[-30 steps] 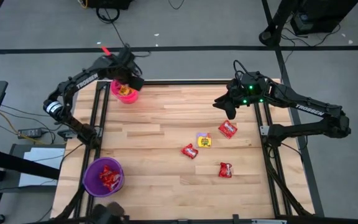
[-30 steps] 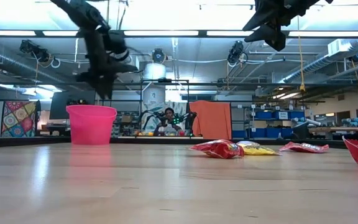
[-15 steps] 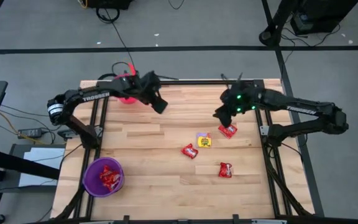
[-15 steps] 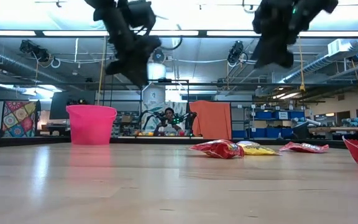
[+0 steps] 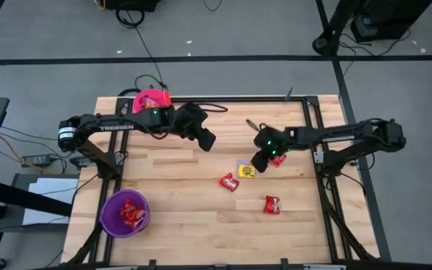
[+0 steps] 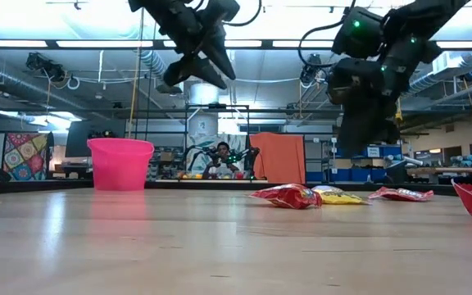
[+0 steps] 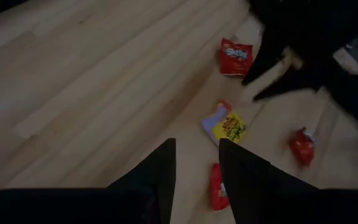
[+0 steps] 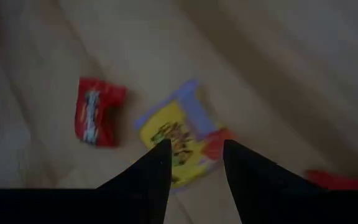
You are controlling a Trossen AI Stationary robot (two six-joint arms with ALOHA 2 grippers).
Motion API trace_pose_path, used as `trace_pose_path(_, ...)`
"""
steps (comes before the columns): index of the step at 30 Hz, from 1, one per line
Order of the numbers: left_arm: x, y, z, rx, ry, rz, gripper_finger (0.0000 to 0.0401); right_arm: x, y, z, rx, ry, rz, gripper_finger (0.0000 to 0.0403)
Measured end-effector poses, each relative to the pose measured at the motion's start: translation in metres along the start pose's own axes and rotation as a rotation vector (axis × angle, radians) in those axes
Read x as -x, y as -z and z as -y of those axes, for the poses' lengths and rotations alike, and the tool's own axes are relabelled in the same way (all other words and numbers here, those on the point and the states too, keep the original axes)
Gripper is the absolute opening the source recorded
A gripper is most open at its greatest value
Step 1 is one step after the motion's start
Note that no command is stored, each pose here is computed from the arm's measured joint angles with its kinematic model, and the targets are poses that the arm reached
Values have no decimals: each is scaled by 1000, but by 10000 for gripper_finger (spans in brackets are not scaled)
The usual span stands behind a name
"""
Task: Sort candy by brand, put in halloween buckets
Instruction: Put the yellow candy into the pink bucket
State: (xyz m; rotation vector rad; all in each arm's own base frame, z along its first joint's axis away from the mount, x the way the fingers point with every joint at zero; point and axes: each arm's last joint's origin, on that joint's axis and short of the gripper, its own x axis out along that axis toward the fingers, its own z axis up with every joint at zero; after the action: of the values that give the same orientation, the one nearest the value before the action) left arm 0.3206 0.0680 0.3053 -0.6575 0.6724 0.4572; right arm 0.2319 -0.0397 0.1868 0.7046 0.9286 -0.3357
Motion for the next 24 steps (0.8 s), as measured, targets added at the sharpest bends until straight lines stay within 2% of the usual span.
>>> trace_pose_path(6, 0, 2, 3, 25, 7, 0, 128, -32, 7, -16, 68, -29, 1, 158)
trace_pose_path(14, 0, 3, 4, 33, 30, -18, 128, -67, 15, -12, 83, 40, -52, 158)
trace_pose_path(20, 0, 3, 4, 34, 30, -18, 128, -82, 17, -16, 107, 24, -46, 157)
trace_pose_path(24, 0, 3, 4, 34, 30, -18, 128, -85, 18, -17, 102, 23, -42, 124)
